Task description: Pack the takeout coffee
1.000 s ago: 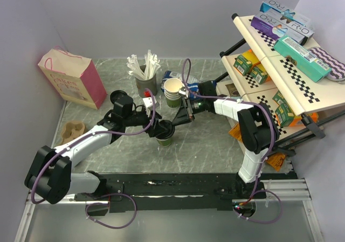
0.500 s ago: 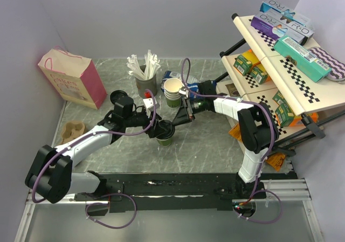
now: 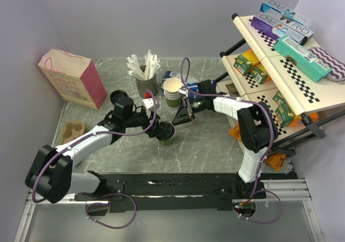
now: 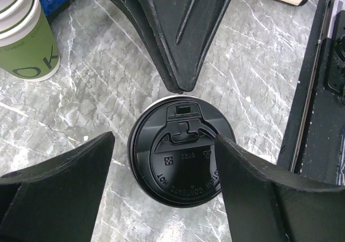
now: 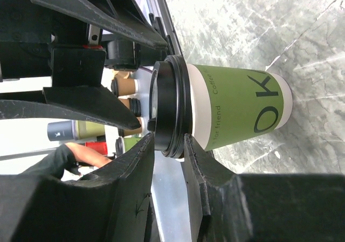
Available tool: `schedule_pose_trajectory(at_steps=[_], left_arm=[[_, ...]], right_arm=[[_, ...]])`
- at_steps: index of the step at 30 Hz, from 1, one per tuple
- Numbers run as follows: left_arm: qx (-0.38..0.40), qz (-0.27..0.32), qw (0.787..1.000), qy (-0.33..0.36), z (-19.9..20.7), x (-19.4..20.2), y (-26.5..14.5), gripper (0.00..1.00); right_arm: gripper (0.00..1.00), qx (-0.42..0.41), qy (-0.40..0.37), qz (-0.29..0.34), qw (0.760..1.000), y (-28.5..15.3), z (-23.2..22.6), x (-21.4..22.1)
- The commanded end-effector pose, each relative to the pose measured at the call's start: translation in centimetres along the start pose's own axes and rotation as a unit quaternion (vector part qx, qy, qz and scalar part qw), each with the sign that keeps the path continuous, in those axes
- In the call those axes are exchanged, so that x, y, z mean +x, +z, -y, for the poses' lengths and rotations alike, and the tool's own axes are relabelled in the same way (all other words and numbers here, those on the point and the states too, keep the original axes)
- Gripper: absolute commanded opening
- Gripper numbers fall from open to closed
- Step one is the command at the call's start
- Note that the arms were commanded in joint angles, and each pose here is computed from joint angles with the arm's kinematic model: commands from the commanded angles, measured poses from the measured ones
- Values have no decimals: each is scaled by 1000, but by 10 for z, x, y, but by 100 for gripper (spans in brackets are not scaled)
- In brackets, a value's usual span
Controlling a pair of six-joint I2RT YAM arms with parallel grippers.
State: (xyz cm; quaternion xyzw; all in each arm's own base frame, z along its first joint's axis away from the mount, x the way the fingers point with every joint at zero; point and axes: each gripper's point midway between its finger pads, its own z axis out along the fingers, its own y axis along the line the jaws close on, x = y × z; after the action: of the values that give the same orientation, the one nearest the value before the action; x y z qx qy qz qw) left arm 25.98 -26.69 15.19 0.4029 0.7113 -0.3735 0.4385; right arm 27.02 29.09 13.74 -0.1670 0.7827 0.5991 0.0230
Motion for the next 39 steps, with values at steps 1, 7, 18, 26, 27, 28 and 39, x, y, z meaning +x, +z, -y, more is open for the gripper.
schedule_pose_trajectory(at_steps=[1, 7, 18, 26, 27, 28, 39], left_arm=[[3, 1, 1000, 11, 0, 2, 3, 81], [2, -2, 1000, 9, -2, 4, 5, 81], [8, -5, 1000, 9, -6, 4, 12, 81], [11, -11, 1000, 8, -9, 1, 17, 81], [13, -11, 1000, 7, -8, 0, 17, 80], [13, -12, 1000, 7, -9, 0, 18, 80], [14, -10, 1000, 7, -10, -4, 20, 80]], right_arm=[[36, -1, -10, 2, 1000, -1, 2, -10], [37, -1, -36, 7, 999, -4, -10, -15], [41, 29, -57, 11, 998, -13, -8, -12], [45, 22, -27, 14, 999, -15, 0, -3], [46, 22, -29, 15, 999, -15, -1, -3], [46, 21, -32, 16, 999, -16, -2, -4], [48, 83, -118, 73, 987, -30, -16, -11]])
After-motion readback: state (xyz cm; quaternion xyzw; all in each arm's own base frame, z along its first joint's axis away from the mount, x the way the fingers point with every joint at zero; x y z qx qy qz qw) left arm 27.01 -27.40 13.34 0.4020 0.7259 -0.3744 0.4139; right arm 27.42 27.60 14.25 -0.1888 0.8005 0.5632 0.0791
